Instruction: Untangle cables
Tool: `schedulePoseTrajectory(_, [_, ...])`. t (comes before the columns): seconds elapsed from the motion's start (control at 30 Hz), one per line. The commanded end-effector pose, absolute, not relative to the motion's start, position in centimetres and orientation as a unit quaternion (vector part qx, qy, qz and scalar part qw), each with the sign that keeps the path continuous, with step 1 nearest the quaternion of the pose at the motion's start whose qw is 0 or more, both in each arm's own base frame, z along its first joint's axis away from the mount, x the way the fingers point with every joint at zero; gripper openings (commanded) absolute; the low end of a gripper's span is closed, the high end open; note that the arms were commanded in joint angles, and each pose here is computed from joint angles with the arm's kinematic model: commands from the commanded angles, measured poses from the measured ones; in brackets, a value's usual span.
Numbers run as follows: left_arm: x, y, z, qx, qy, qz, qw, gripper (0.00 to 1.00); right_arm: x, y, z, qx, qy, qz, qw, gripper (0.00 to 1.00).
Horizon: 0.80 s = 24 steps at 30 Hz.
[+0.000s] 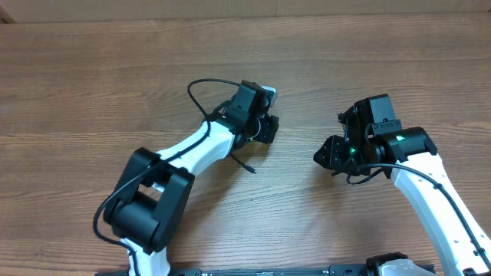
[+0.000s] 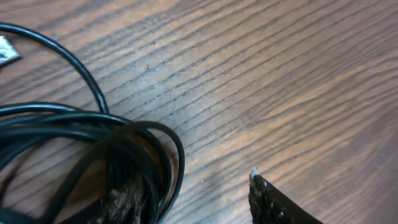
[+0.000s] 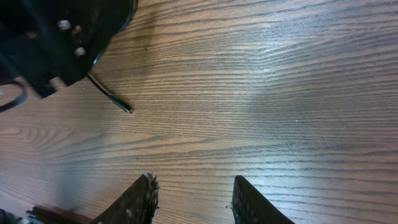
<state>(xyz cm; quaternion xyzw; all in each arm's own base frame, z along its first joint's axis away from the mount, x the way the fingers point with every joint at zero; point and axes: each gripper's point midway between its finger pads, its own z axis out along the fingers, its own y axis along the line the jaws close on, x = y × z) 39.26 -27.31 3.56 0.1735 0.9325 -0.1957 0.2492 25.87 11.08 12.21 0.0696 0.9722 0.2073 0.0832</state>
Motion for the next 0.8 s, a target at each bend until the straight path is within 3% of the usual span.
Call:
schedulePoseTrajectory(0.0, [40.0,-27.2,2.2,0.174,0.935,-0.177,0.253,0.54,26.5,11.1,13.1,0.067,0.97,0.21,0.098,0.38])
schedulePoseTrajectory(0.27, [40.6,-26.5,1.1,0.168,0.94,-0.145,0.261,0.52,26.5,11.1,13.1,0.067,0.97,0.21,0.099,0.38])
schedulePoseTrajectory(0.33, [40.3,-26.8,1.0,0.176,0.939,-0.143,0.259,0.36,26.5,11.1,13.1,0.067,0.97,0.21,0.099,0.38])
schedulePoseTrajectory(0.53, [39.5,-27.8,1.2,0.206,0.933,-0.144,0.259,0.04,26.5,11.2,13.2,0.067,0.97,0.212,0.098,0.38])
schedulePoseTrajectory(0.77, [38.7,-28.6,6.8,0.219,0.913,-0.216,0.268,0.04,26.5,11.3,13.2,0.066,0.97,0.214,0.098,0.38])
